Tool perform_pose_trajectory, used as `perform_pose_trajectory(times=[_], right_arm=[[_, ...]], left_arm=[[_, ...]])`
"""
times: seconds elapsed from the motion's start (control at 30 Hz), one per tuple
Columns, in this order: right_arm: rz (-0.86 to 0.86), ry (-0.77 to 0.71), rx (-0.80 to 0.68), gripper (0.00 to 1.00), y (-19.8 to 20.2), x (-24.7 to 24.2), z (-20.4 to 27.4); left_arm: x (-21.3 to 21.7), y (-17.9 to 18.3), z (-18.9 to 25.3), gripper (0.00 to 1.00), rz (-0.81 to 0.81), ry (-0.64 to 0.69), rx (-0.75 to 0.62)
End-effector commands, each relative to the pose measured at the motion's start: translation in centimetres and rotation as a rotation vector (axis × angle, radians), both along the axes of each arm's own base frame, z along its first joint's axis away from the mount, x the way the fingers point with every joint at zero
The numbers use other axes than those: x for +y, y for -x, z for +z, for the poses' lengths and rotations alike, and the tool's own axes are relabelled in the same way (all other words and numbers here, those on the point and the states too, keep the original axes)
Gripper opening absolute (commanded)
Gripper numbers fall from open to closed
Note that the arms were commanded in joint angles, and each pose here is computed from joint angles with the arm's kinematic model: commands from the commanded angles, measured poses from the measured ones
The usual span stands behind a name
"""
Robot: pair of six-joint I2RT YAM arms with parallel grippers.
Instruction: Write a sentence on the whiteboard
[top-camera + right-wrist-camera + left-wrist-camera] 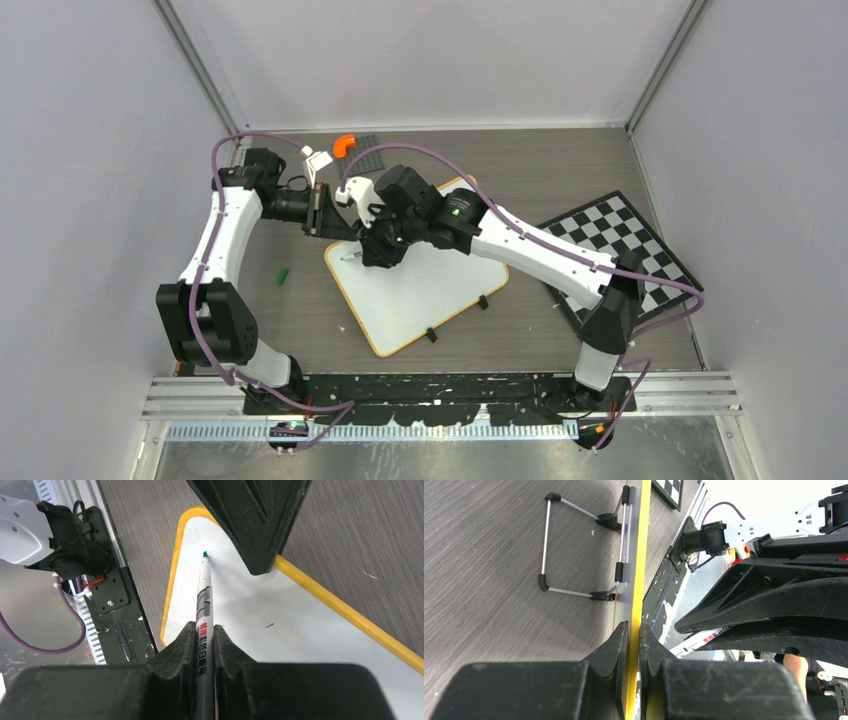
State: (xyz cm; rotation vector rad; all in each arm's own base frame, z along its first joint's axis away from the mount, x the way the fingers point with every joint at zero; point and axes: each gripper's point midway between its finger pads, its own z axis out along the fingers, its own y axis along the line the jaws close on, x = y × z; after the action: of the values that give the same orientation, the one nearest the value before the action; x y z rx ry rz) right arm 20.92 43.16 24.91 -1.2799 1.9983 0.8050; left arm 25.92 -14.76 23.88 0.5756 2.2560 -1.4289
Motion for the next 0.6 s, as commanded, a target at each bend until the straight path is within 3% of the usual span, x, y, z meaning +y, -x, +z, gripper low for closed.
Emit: perform_pose_trajectory(times=[0.0, 0.57], right_arm=[[-0.005, -0.019, -0.042, 0.00, -0.3, 0.0, 0.5], [0.011, -0.003, 0.020, 0.00, 1.3, -1.1, -1.1]], left_arm=[[0.0, 0.2, 0.8, 0.00, -0.003, -0.004, -0.033], [0.0, 0.2, 0.7, 0.00, -0.003, -0.008, -0.032]])
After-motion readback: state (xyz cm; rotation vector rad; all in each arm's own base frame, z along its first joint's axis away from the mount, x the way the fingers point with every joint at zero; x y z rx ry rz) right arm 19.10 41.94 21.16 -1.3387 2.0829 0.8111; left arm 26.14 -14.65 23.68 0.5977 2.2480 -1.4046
